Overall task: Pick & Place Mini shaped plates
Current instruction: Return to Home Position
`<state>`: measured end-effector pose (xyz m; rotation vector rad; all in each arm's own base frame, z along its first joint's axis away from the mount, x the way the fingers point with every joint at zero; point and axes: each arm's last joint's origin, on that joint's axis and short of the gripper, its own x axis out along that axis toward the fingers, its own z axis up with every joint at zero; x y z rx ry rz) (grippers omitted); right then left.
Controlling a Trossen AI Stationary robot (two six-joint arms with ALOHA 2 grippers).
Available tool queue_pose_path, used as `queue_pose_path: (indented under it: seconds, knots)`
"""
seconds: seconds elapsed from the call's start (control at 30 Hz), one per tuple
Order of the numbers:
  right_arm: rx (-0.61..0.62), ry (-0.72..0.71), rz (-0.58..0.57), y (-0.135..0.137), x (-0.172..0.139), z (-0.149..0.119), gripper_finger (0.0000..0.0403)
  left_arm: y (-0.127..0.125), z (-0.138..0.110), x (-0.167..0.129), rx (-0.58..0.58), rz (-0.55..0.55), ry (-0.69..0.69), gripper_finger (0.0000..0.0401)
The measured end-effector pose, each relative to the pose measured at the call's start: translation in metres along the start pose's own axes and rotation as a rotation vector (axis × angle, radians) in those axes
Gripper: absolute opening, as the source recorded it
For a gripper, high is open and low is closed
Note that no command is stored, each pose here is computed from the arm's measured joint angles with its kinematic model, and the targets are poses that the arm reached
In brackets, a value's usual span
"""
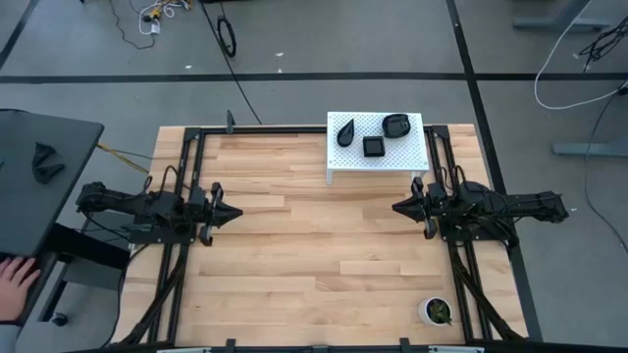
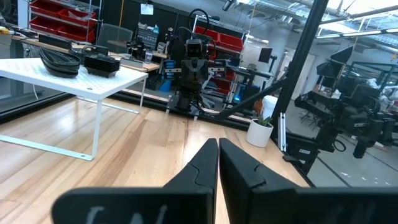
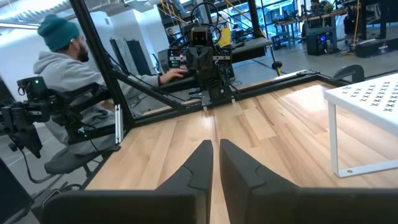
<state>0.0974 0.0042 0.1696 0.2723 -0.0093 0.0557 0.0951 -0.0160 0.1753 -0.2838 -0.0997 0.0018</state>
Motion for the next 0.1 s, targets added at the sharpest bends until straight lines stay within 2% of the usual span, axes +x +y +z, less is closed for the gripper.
queue_pose_path:
  seconds: [0.1]
  knots:
    - [0.0, 0.0, 0.0, 0.0, 0.0, 0.0, 0.0035, 0.0, 0.0, 0.0, 0.0, 0.0, 0.0, 0.0021]
